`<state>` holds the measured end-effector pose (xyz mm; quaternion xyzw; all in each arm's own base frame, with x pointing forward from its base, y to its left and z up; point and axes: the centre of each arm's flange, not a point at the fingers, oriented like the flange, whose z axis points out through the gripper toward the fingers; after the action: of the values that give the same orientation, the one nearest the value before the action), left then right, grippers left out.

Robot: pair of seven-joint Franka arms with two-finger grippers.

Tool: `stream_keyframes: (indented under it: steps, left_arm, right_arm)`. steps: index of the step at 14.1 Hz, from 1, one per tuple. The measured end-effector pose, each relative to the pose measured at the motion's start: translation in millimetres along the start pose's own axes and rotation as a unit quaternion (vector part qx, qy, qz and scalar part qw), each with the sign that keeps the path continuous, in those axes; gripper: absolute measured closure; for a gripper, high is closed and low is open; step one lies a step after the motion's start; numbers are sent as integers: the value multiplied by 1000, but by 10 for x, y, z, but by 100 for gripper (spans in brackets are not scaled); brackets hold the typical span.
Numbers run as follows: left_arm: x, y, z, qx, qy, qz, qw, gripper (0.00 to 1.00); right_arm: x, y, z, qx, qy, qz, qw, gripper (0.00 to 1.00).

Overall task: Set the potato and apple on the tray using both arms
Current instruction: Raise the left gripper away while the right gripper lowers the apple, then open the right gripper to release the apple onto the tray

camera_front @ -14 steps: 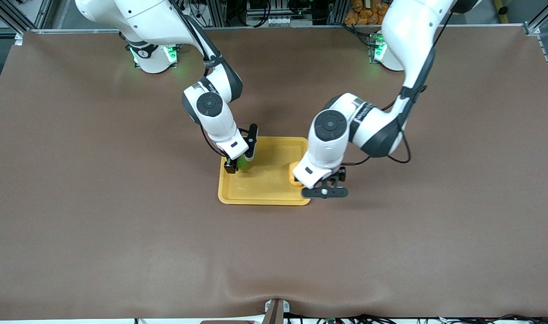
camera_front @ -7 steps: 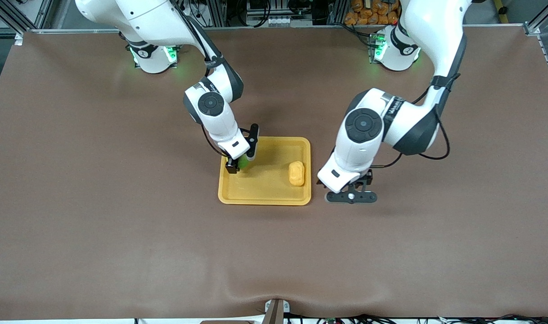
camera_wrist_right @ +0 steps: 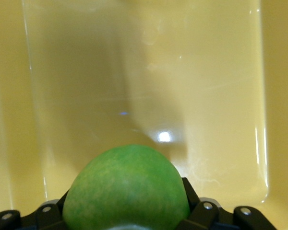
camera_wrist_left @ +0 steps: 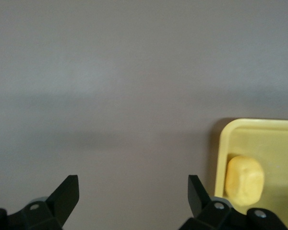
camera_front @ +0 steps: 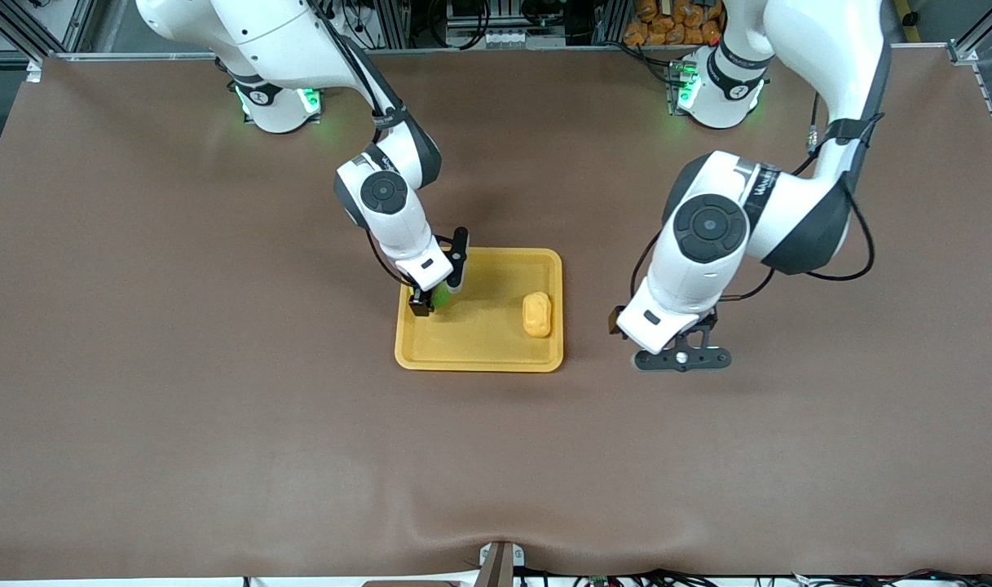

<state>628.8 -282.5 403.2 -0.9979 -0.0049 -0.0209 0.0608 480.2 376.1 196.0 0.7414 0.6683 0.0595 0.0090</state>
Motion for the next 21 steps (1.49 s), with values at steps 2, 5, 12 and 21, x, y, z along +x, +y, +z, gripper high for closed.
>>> stream_keyframes:
  steps: [2,5,12,21]
  left_arm:
    - [37,-139,-40,2,-2,-6,1000,0]
    - [133,-483,-202,2,4,-5,1000,0]
    - [166,-1113,-543,-18,-13,-28,999,0]
    - [-133,-2017,-1284,-19,-35,-21,999,0]
  right_arm:
    - [-8,-9,45,1,-1,0,1000,19]
    - [-9,-10,61,0,-1,0,1000,14]
    - [10,-3,46,-2,0,-3,1000,0]
    - [30,62,-121,2,-3,-32,999,0]
